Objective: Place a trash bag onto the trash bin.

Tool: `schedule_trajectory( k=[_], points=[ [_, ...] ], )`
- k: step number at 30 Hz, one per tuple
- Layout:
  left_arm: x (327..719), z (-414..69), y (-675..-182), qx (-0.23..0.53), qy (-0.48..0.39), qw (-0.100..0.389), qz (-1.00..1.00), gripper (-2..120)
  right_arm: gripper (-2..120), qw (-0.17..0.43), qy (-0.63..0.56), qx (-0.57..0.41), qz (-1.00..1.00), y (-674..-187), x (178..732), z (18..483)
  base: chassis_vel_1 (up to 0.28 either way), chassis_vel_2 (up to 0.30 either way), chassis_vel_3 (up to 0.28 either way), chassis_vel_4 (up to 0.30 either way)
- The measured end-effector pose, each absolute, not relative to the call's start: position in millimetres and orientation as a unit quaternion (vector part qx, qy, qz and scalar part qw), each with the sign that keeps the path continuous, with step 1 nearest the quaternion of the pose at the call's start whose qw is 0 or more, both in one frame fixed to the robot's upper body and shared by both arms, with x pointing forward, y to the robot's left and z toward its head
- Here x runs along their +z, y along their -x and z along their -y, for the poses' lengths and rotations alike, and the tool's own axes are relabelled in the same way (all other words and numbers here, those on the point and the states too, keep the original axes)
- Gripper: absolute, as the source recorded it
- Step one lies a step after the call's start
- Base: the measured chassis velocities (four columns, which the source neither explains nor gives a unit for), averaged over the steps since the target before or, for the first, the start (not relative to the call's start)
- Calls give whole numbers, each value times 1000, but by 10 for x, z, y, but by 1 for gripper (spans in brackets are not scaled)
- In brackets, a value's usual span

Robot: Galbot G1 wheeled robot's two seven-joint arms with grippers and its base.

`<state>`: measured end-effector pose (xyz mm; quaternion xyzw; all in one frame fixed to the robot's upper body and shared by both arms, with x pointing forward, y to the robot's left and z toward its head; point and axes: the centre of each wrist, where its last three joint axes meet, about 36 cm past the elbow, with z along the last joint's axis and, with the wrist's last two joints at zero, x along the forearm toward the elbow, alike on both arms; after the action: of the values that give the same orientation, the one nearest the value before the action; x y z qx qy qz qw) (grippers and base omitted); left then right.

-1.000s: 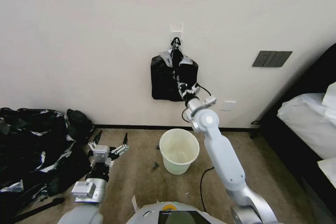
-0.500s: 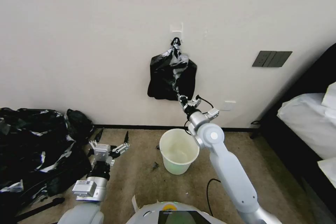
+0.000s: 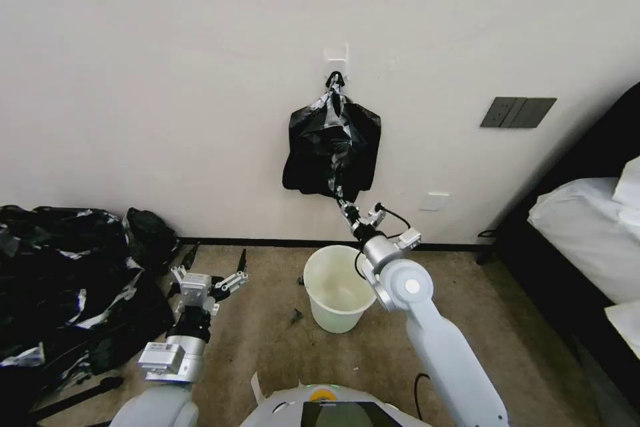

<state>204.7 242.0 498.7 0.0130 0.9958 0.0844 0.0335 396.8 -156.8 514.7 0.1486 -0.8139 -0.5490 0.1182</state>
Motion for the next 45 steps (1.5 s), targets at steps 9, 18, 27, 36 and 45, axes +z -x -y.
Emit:
schedule_trajectory(
  k=[9, 18, 27, 36, 45],
  points=[
    [4992, -2415, -2059, 83, -14, 36, -996, 100, 0, 123, -136, -546, 818, -3836, 5025, 1596, 0, 0, 0, 0],
    [5002, -2415, -2080, 83, -15, 41, -996, 100, 0, 127, -132, -547, 817, -3702, 4997, 1571, 0, 0, 0, 0],
    [5025, -2442, -2115, 77, -21, 46, -996, 100, 0, 101, -156, -534, 825, -3782, 5178, 1534, 0, 0, 0, 0],
    [5121, -2523, -2250, 84, -50, 56, -994, 100, 0, 67, -211, -510, 831, -4002, 5519, 1384, 0, 0, 0, 0],
    [5424, -2650, -2642, 113, -121, 81, -983, 100, 0, 67, -215, -488, 843, -4017, 5476, 1312, 0, 0, 0, 0]
  ],
)
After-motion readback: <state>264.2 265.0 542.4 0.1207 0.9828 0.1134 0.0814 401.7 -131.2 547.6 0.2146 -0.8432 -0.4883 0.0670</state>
